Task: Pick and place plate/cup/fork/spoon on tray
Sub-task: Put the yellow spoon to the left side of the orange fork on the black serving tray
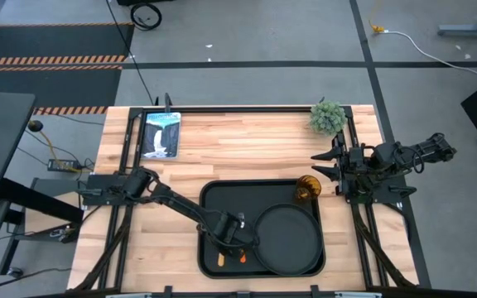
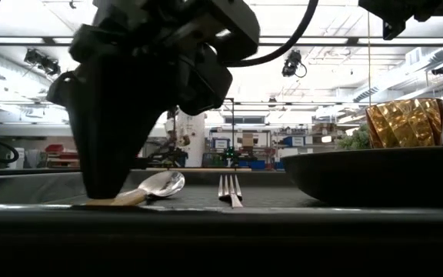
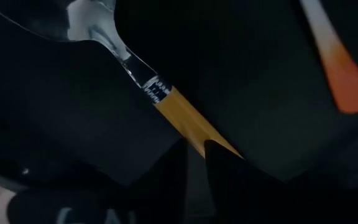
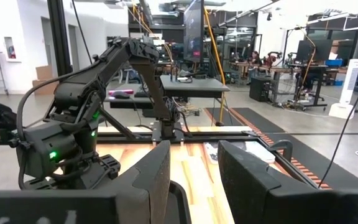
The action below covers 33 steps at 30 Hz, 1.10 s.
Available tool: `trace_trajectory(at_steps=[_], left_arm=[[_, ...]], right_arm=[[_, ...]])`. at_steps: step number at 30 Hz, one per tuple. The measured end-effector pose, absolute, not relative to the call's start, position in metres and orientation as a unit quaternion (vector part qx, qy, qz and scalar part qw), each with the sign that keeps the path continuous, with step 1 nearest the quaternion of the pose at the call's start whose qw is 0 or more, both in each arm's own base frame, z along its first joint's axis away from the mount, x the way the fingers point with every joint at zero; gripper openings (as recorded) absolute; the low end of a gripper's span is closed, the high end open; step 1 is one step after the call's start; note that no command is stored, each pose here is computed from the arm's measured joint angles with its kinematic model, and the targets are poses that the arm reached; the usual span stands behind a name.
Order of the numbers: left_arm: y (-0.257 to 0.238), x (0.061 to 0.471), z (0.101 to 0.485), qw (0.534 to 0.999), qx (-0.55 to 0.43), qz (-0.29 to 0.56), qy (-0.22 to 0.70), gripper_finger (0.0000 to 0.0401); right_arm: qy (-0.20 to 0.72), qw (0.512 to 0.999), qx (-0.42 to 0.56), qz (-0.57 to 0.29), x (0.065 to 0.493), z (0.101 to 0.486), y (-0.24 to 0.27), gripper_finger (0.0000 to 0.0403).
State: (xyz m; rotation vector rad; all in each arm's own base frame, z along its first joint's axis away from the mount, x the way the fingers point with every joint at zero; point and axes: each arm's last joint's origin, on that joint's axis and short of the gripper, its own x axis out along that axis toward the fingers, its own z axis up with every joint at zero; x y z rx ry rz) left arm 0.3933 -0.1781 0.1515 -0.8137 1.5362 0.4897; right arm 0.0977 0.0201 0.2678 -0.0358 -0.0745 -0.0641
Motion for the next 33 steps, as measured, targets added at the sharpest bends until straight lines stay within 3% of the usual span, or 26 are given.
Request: trace_trajectory(at_steps=[17, 25, 33], left_arm=[[-0.153, 0.402, 0.164, 0.65, -0.356, 0.245, 0.625, 0.0061], [-0.146, 0.403, 0.179, 0.66, -0.359, 0.209, 0.626, 0.0061], [-0.146, 0.4, 0.176, 0.726, -0.267, 0.255, 0.581, 0.0053]], right_arm=[[-0.037, 0.999, -0.018, -0.032, 0.098, 0.268, 0.02, 0.0142], [-0.036, 0.999, -0.018, -0.031, 0.098, 0.268, 0.02, 0.0142], [-0.035, 0.999, -0.019, -0.031, 0.098, 0.267, 0.02, 0.0142]])
